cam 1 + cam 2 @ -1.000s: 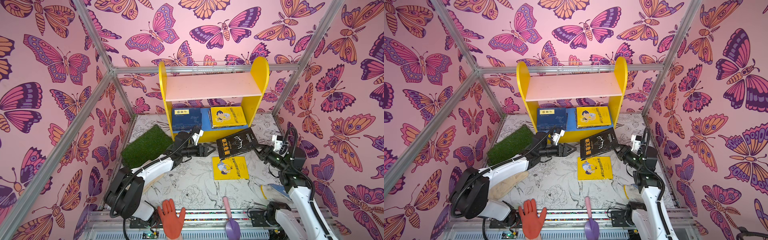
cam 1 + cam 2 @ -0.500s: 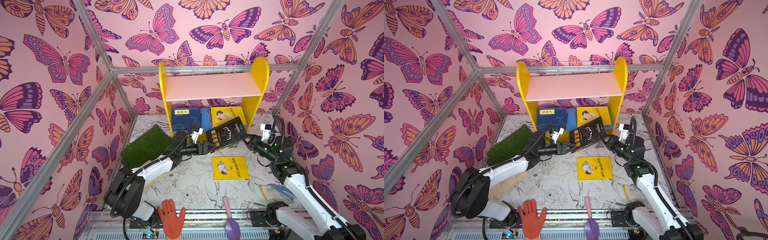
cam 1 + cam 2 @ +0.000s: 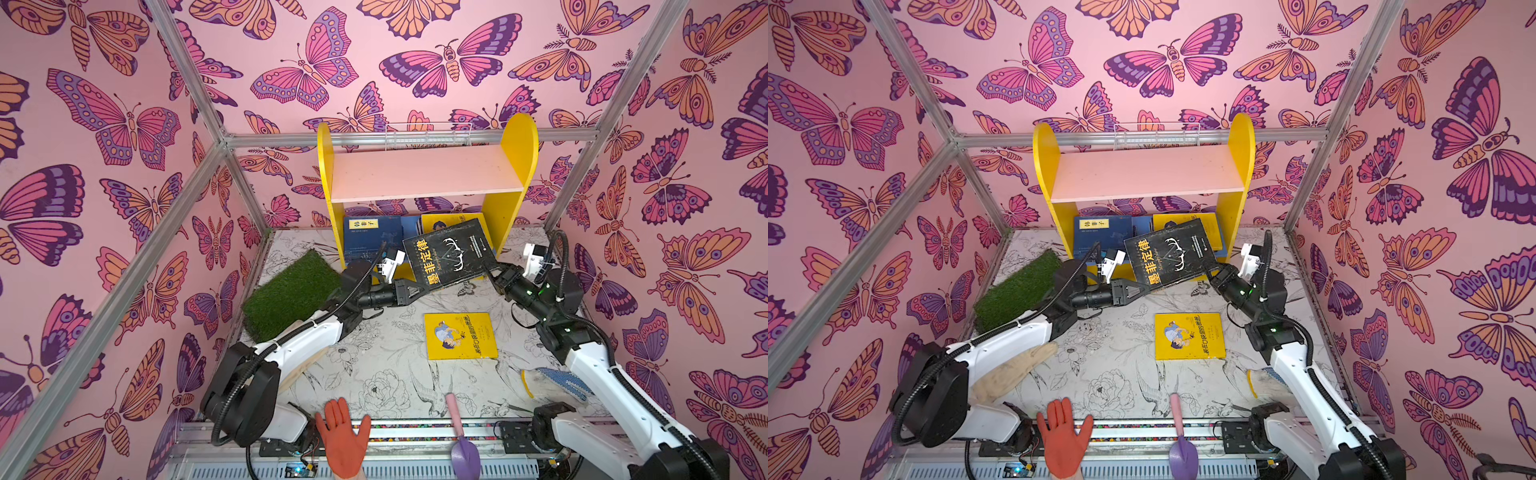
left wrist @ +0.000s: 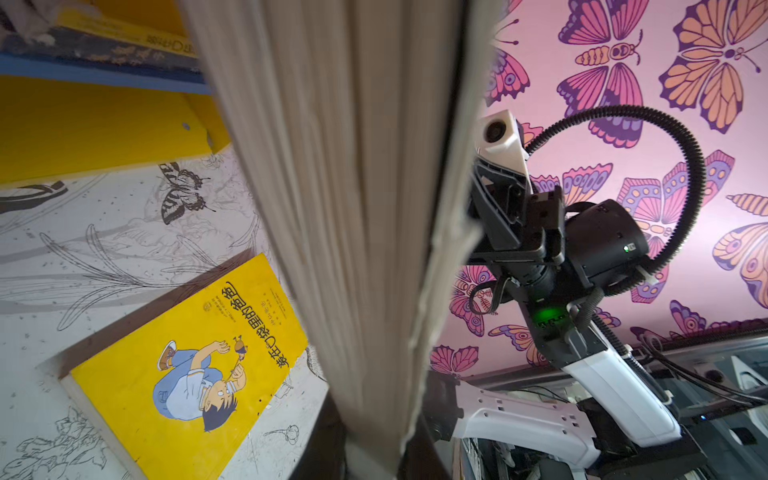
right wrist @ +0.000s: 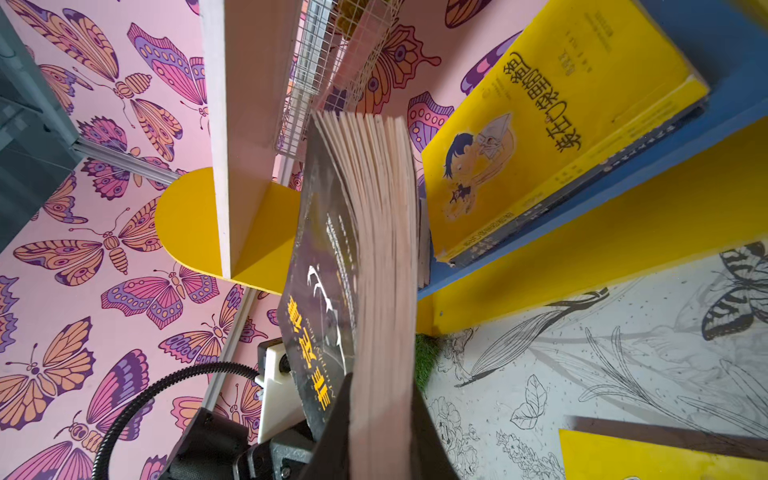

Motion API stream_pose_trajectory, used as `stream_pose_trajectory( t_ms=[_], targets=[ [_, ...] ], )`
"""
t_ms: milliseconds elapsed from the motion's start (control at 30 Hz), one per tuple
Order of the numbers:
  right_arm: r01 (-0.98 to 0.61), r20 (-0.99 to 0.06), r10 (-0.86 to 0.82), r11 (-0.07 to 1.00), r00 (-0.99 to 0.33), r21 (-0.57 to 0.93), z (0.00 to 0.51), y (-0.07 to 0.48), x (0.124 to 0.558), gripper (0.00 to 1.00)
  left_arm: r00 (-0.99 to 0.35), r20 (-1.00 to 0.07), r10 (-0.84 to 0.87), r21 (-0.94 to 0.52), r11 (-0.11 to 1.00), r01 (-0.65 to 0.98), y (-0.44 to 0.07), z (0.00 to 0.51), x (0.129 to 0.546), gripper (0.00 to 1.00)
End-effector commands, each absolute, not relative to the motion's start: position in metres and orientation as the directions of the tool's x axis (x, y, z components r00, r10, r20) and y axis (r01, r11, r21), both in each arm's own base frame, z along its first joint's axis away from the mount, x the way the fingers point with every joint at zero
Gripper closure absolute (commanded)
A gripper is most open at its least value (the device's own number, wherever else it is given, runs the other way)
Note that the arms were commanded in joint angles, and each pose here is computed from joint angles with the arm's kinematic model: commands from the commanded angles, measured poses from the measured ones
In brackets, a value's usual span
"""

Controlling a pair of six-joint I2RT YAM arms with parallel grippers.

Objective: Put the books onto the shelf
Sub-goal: 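Carry the black book onto the shelf with the left gripper while the right withdraws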

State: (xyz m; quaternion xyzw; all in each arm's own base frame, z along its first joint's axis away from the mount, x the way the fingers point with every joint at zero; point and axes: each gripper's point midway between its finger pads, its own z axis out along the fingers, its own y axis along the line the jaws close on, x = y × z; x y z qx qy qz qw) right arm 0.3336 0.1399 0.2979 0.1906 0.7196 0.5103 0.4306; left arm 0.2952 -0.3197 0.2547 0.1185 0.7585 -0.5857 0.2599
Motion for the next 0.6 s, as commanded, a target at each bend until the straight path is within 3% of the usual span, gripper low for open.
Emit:
stream_pose_trajectory(
  t_ms=[0, 67, 167, 567],
  targets=[
    [-0.121, -0.491, 0.660, 0.523, -0.568, 0.844, 0.282, 0.138, 0.331, 0.73, -0.747, -0.629, -0.213, -0.752, 0.408, 0.518, -0.310, 0.284, 0.323, 1.00],
    [-0.064, -0.504, 0.663, 0.569, -0.554, 0.820, 0.272, 0.128, 0.330, 0.61, -0.742, -0.641, -0.198, -0.736, 0.433, 0.520, -0.313, 0.287, 0.331, 1.00],
    [0.034, -0.520, 0.683, 0.622, -0.513, 0.782, 0.256, 0.107, 0.327, 0.54, -0.741, -0.643, -0.196, -0.726, 0.464, 0.507, -0.318, 0.292, 0.348, 1.00],
    [0.197, -0.574, 0.694, 0.696, -0.435, 0.691, 0.235, 0.060, 0.297, 0.52, -0.781, -0.620, -0.071, -0.706, 0.486, 0.516, -0.355, 0.284, 0.395, 1.00]
  ],
)
